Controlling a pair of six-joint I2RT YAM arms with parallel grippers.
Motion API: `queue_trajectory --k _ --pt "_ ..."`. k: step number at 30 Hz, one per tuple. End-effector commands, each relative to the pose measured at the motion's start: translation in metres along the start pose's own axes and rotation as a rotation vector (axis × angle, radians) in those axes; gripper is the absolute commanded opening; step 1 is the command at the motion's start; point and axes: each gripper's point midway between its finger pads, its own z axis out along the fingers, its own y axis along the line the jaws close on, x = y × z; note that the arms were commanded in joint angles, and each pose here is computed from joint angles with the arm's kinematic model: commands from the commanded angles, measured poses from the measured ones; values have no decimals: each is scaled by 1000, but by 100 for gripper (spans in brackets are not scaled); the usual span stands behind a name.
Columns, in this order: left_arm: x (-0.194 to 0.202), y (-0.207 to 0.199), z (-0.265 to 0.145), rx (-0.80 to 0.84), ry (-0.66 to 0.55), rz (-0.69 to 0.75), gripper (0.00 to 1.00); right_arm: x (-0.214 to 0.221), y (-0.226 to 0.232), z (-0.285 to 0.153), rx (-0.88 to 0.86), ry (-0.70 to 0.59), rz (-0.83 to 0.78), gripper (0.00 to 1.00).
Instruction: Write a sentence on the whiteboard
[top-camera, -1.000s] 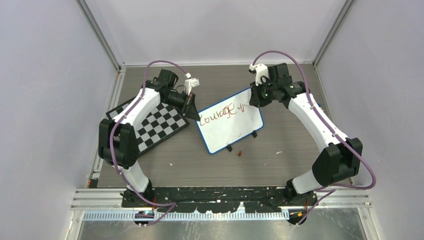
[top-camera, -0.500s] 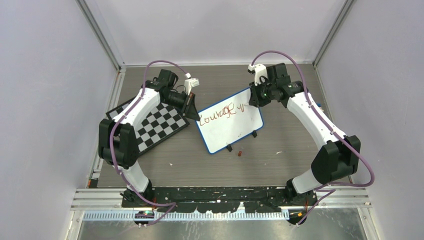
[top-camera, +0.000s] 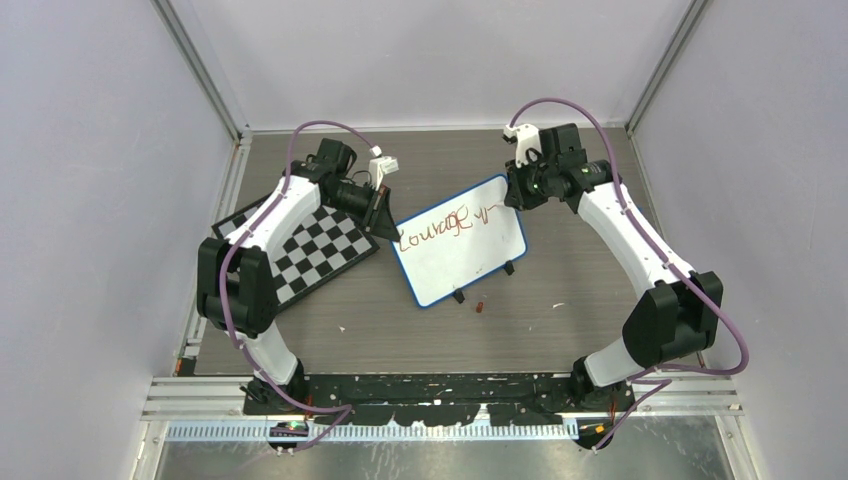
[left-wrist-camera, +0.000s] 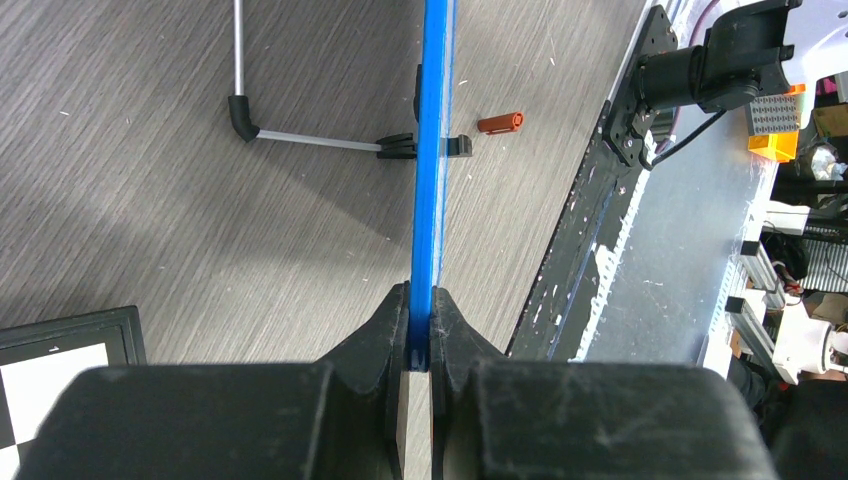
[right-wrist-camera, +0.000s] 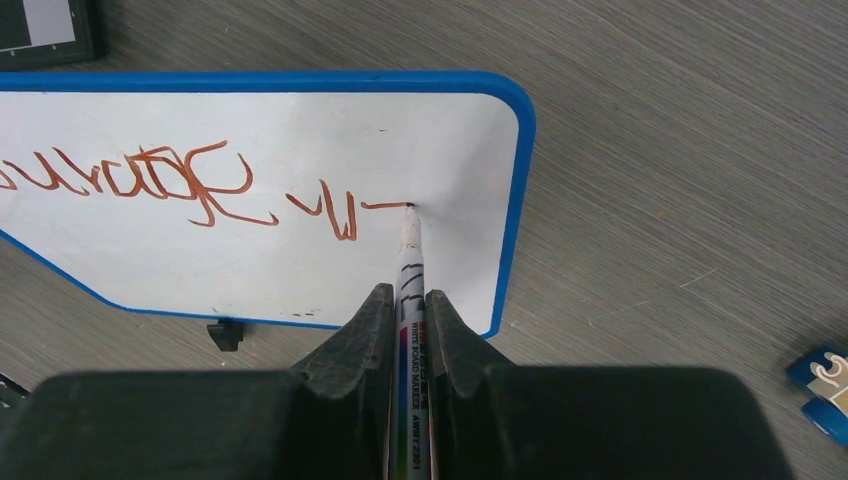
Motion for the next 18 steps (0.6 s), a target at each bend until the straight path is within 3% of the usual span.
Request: queue_trajectory --k 1,11,18 --pt "-8 0 -3 -15 -7 43 0 -14 4 -1 -22 -51 -13 0" --pt "-7 -1 -3 -13 -8 45 0 9 9 5 -36 10 -20 0" --pt "-6 -1 -3 -12 -5 47 0 -8 7 -10 -13 -25 -50 0"
